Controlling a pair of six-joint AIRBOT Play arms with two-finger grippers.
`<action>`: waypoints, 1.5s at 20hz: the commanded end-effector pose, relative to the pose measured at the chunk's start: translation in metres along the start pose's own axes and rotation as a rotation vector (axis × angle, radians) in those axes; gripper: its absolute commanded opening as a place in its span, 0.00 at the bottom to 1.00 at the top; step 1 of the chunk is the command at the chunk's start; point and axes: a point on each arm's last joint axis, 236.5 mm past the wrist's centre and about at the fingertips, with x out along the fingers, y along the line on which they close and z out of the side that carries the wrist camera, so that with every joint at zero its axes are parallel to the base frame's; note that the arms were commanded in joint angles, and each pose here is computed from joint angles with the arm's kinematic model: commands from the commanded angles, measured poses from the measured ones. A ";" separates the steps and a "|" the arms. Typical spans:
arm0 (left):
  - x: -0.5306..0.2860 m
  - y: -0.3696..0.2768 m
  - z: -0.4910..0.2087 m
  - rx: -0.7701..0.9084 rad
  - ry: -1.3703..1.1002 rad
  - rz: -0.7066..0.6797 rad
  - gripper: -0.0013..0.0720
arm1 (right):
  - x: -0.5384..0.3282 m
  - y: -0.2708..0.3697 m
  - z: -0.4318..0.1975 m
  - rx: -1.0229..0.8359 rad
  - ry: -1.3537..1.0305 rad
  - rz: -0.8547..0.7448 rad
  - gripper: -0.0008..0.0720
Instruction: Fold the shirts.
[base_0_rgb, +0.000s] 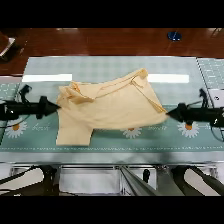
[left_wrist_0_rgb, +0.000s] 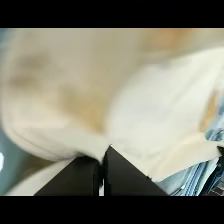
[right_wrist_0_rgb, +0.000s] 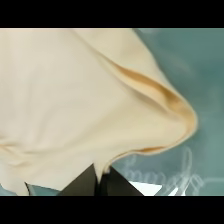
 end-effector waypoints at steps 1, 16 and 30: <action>-0.074 -0.139 0.060 0.256 -0.293 -0.224 0.04 | -0.052 0.103 0.063 -0.294 -0.128 0.013 0.05; -0.371 -0.364 -0.124 1.126 -1.158 0.311 0.04 | -0.412 0.326 -0.047 -0.883 -1.046 -0.224 0.05; -0.291 -0.260 -0.065 0.906 -0.875 0.424 0.04 | -0.269 0.234 -0.047 -0.720 -0.521 -0.257 0.05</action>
